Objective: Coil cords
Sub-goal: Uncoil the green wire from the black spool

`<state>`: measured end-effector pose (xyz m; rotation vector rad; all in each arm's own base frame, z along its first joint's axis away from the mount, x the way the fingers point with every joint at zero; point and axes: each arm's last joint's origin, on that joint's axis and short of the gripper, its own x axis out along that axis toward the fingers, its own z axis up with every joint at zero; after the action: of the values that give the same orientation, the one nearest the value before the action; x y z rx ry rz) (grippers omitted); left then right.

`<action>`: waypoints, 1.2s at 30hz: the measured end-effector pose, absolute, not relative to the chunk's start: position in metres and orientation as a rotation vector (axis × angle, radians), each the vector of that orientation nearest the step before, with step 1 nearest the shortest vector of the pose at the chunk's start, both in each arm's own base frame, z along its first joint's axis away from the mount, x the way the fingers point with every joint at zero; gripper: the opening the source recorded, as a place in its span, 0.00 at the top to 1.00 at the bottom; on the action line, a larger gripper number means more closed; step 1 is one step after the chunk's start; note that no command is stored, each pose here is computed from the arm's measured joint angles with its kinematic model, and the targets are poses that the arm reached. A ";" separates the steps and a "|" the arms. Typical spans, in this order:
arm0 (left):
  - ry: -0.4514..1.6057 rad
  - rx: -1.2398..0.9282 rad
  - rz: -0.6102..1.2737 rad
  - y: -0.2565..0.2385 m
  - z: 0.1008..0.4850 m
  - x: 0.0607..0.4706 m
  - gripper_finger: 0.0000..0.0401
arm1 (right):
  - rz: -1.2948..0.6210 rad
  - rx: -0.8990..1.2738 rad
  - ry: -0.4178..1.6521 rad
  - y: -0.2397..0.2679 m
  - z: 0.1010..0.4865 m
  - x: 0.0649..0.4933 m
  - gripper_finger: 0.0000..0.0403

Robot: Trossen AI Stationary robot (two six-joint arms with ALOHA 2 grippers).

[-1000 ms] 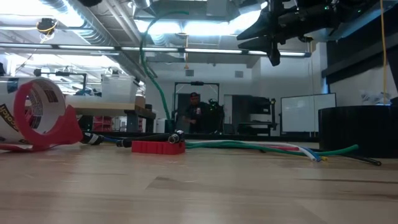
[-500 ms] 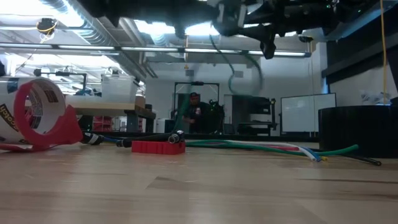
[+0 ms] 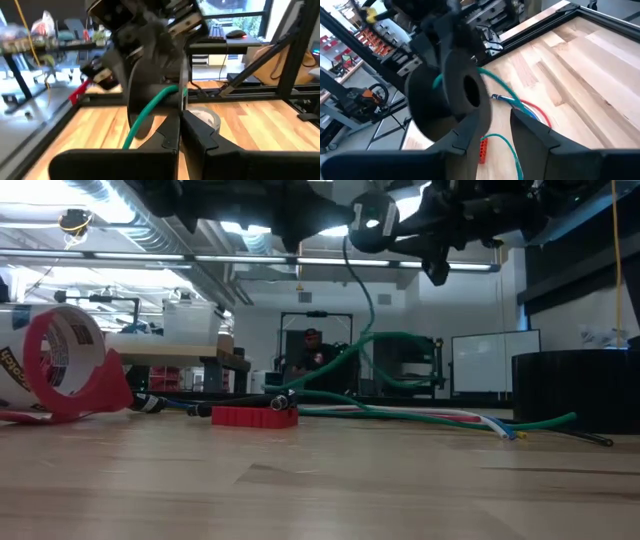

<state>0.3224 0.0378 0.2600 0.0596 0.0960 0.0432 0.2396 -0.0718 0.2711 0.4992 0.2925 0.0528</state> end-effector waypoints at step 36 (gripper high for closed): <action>0.146 0.013 0.011 0.040 0.272 0.306 1.00 | 0.051 0.256 0.249 -0.073 0.273 0.242 0.72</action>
<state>0.3059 0.0401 0.2724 0.0131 0.1458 0.0115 0.2419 -0.0735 0.2731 0.2558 0.2492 0.0506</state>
